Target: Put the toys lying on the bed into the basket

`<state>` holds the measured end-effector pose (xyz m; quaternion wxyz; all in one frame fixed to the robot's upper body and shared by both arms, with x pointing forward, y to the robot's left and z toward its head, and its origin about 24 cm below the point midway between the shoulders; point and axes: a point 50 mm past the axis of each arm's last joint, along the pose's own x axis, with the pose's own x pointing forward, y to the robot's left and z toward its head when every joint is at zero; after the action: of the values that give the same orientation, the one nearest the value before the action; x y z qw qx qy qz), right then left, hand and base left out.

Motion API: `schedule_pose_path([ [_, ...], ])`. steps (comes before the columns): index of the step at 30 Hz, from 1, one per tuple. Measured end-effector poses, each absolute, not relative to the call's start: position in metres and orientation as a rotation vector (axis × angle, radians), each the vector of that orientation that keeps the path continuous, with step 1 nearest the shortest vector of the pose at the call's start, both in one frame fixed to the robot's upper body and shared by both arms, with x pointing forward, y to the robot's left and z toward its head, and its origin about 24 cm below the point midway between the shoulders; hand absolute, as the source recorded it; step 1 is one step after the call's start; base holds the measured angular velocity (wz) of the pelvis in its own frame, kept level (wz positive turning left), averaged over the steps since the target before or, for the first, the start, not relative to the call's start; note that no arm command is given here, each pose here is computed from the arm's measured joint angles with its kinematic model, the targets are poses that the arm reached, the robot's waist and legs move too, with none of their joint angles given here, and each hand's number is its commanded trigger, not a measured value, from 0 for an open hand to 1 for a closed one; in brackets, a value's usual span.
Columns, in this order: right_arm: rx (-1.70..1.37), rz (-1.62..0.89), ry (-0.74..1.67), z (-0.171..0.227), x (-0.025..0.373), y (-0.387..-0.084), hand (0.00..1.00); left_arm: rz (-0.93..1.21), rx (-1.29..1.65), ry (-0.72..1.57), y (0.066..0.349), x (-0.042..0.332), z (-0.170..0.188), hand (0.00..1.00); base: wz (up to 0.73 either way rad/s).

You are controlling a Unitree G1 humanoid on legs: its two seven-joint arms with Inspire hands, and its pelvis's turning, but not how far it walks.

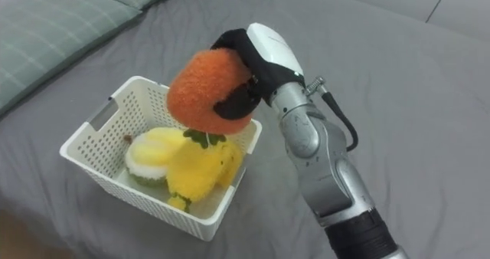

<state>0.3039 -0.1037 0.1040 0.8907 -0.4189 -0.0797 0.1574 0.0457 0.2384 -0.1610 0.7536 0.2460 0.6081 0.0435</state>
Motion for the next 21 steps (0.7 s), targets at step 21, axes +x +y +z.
schedule_pose_path([
  [21,-0.866,0.321,-0.094,0.096,0.307,-0.11,0.0,0.028,0.599,1.303,0.24,0.063,-0.156,0.0,0.08],
])
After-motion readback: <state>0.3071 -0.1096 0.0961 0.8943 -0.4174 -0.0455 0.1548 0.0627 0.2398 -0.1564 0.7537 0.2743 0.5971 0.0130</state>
